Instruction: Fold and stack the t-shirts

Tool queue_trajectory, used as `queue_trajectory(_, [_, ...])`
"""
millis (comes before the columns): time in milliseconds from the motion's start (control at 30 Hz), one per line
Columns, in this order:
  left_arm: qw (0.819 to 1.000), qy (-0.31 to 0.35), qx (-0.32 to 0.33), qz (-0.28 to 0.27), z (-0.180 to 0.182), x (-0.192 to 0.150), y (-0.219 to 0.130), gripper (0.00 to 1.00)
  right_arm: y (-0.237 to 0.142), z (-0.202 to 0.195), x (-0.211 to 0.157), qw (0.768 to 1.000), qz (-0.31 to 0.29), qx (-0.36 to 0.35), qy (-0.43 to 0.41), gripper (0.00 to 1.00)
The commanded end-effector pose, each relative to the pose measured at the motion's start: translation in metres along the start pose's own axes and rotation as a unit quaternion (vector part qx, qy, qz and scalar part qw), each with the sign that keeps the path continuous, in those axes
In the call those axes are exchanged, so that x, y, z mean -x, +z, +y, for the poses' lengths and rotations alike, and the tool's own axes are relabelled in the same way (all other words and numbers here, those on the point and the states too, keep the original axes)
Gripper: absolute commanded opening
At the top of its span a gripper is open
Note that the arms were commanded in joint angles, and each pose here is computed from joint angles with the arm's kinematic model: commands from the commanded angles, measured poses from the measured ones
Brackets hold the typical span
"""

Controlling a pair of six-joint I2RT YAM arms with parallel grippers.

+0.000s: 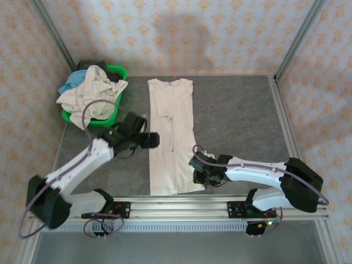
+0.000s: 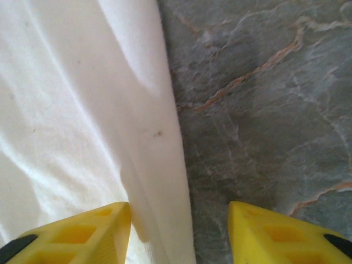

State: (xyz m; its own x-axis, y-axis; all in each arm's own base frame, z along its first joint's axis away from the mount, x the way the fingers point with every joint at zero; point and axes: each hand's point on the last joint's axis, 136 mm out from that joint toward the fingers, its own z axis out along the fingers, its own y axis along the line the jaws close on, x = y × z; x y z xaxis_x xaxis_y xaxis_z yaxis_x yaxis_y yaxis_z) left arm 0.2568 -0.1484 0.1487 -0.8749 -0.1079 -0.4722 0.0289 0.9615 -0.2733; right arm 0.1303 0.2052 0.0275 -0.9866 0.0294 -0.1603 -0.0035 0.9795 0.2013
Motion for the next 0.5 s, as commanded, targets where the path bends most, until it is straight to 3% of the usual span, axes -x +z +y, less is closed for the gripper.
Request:
queue_trajectory(0, [0.998, -0.046, 0.043, 0.017, 0.025, -0.052, 0.005, 0.78, -0.003, -0.002, -0.016, 0.999, 0.032, 0.006, -0.004, 0.46])
queue_trajectory(133, [0.996, -0.05, 0.051, 0.059, 0.034, -0.113, 0.013, 0.76, -0.002, -0.003, -0.029, 0.998, 0.06, 0.01, -0.004, 0.5])
queue_trajectory(267, [0.995, -0.044, 0.036, 0.078, 0.028, -0.145, 0.02, 0.75, -0.001, -0.013, -0.036, 0.997, 0.07, -0.013, -0.004, 0.5])
queue_trajectory(467, [0.992, -0.05, -0.069, 0.088, -0.024, -0.169, 0.042, 0.67, 0.003, -0.012, -0.041, 0.997, 0.073, -0.006, -0.001, 0.5])
